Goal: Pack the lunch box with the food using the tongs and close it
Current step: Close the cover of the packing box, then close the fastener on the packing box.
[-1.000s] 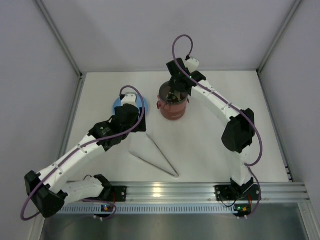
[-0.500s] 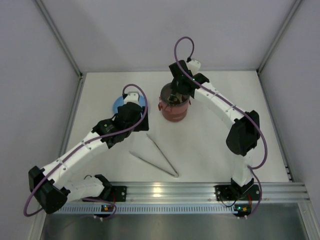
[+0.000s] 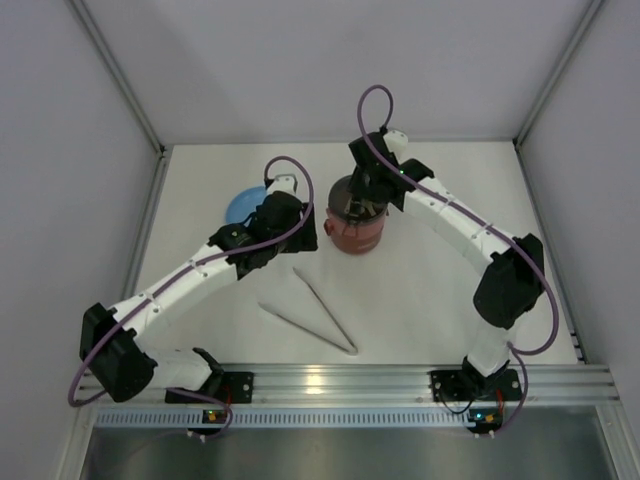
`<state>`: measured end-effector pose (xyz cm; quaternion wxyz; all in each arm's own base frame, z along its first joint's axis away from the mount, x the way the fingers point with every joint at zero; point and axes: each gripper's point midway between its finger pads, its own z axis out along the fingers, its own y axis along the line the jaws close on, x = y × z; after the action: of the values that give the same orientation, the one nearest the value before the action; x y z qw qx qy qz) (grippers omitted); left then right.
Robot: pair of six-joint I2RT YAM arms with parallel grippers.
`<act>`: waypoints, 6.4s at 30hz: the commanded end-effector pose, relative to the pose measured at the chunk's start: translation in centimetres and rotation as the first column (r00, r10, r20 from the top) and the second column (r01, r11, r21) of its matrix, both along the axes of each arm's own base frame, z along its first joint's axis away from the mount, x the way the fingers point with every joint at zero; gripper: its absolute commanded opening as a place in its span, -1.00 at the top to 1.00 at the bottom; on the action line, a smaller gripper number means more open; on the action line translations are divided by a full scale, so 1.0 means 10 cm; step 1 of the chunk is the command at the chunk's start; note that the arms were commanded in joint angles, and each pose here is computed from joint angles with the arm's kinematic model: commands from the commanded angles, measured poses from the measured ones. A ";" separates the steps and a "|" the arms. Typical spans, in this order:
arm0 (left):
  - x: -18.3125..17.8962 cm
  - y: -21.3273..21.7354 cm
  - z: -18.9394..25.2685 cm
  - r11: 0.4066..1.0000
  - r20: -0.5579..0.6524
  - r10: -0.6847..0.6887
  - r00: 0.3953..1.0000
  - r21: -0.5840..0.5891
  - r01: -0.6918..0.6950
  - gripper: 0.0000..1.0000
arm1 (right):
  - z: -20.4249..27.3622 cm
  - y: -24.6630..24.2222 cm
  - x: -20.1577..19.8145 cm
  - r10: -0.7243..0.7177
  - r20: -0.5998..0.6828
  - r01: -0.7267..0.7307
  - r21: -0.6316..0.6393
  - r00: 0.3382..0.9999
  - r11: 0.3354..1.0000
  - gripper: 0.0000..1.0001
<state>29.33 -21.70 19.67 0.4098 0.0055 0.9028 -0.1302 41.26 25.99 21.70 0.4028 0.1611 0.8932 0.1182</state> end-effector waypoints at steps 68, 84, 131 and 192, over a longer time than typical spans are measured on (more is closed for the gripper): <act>-0.09 -0.30 0.48 0.973 0.082 -0.100 0.992 -0.201 0.115 -0.56 | 0.34 -0.54 -0.11 0.894 0.067 -0.848 -0.292 0.444 0.443 -0.30; -0.10 -0.40 0.40 0.966 0.053 -0.140 0.989 -0.211 0.148 -0.55 | 0.05 -0.56 0.11 0.833 0.037 -0.805 -0.235 0.552 0.544 -0.25; -0.07 -0.84 -0.02 0.967 0.035 -0.226 0.974 -0.116 0.228 -0.57 | -0.20 -0.23 -0.32 0.546 0.033 -0.545 -0.038 0.837 0.838 -0.10; 0.09 -0.84 -0.14 0.983 0.062 -0.182 0.981 0.024 0.181 -0.58 | -0.89 -0.51 -0.45 0.268 -0.053 -0.264 0.064 0.962 0.962 0.75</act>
<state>29.89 -30.29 15.94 0.3993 0.0990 0.8980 -0.1560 35.04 19.25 11.34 0.3190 0.0474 0.9334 0.1573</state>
